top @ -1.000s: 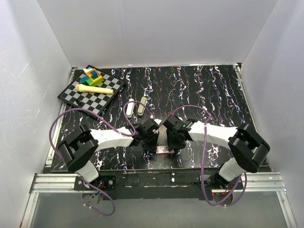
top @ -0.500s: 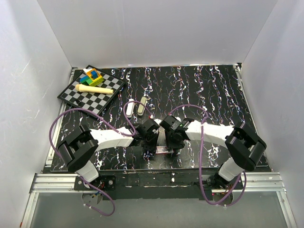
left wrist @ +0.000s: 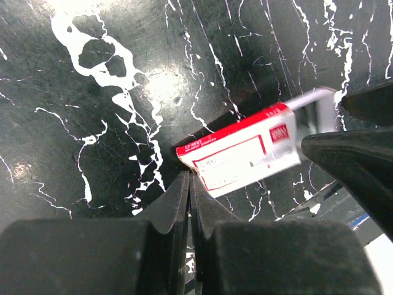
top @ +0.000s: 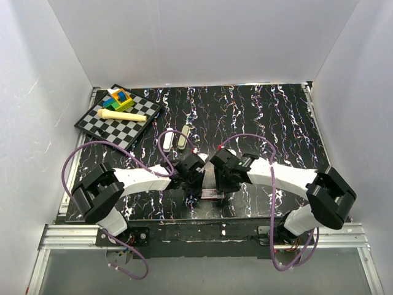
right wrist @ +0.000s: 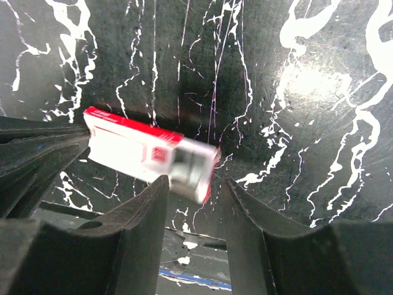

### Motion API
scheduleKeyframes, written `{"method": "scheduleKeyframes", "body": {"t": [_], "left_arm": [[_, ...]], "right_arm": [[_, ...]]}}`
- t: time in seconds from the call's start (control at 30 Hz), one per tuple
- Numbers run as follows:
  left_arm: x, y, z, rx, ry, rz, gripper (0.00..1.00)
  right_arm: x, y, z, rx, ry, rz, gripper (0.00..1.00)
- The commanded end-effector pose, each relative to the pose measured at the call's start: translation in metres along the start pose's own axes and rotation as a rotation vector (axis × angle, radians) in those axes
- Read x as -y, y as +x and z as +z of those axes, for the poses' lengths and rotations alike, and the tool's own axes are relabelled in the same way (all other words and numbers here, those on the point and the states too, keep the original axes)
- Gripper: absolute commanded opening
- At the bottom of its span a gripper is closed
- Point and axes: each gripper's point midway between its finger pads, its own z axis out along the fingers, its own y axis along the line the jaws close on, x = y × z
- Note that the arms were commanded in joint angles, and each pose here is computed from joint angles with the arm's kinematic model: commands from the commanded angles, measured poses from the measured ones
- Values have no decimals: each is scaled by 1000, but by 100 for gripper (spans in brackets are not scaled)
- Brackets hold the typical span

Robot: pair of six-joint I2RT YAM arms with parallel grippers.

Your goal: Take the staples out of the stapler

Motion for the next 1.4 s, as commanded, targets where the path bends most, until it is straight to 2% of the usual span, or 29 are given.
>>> {"method": "scheduleKeyframes", "body": {"t": [0.0,0.3,0.53,0.6,0.8,0.9,1.37], "left_arm": [[4,-8,-14,52,15,3,0],[3,-7,-14,50,10,1,0],[0,-5,-10,36,-7,6,0],[-2,-4,-9,32,-15,10,0],[-5,-3,-1,17,-31,12,0],[-6,-1,3,6,-34,12,0],[-2,-1,10,-9,-22,17,0]], "right_arm": [[4,-5,-11,45,8,23,48],[17,1,-3,29,33,49,48],[29,3,-1,41,41,85,42],[31,2,-1,47,40,91,36],[29,6,8,16,27,97,10],[24,6,9,9,11,98,1],[9,11,25,-45,-43,107,1]]}}
